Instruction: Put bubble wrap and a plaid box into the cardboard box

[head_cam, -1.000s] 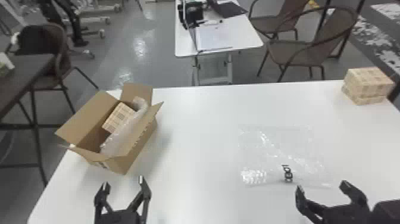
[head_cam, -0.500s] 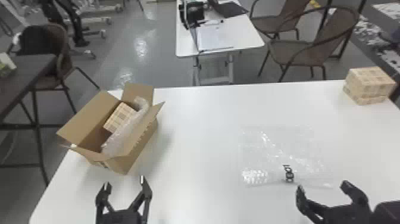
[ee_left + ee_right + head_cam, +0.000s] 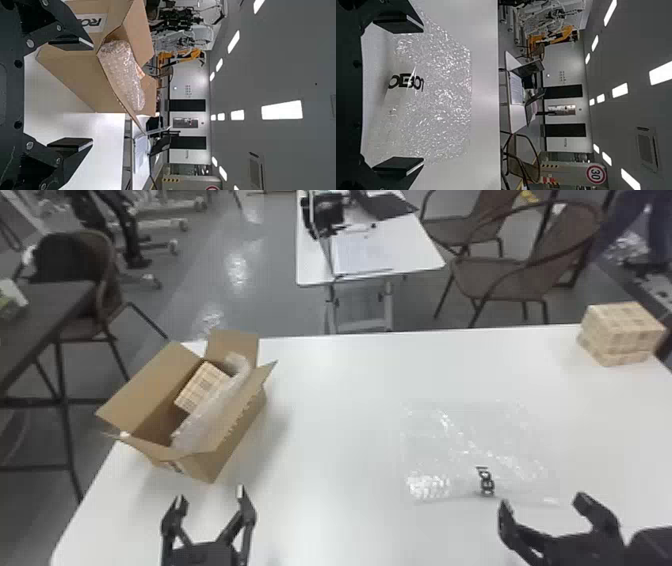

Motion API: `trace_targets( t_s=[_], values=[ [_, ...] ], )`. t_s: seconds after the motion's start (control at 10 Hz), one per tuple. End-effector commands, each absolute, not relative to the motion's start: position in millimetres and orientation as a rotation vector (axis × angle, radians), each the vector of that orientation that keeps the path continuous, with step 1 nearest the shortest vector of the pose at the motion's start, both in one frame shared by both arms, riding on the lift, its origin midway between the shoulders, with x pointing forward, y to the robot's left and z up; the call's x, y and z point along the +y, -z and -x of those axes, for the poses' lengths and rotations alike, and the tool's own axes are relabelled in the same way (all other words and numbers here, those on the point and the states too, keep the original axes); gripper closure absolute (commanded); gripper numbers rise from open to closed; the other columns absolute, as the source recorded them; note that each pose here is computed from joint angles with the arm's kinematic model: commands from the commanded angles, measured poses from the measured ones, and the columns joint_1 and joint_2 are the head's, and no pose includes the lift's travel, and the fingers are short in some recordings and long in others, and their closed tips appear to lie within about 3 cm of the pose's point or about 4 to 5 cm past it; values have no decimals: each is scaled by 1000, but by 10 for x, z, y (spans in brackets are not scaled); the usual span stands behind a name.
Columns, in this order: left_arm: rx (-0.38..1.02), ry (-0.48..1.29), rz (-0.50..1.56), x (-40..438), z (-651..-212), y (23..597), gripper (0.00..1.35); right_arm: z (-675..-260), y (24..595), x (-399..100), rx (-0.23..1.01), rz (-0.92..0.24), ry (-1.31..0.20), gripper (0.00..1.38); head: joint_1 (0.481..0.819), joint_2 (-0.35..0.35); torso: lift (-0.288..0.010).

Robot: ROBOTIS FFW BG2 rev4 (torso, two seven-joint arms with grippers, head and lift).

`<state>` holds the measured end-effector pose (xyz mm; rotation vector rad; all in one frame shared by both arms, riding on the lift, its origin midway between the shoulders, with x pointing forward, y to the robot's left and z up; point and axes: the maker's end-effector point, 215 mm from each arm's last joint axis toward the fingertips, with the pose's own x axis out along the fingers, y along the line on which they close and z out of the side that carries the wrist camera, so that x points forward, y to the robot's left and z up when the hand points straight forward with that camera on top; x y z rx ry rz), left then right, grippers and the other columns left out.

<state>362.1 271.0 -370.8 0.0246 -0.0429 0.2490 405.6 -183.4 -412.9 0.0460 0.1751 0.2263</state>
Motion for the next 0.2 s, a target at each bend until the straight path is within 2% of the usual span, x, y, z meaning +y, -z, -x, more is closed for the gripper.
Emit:
trace_targets(
  t_s=[0.0, 0.1],
  values=[
    [-43, -249, -26, 2712, -3621, 3707, 420, -4056, 4127, -1842, 174, -46, -223, 122, 695, 130, -110],
    [-43, -250, -25, 2711, -3620, 3707, 420, -4057, 4123, -1838, 173, -46, -221, 122, 695, 131, -110]
  ],
)
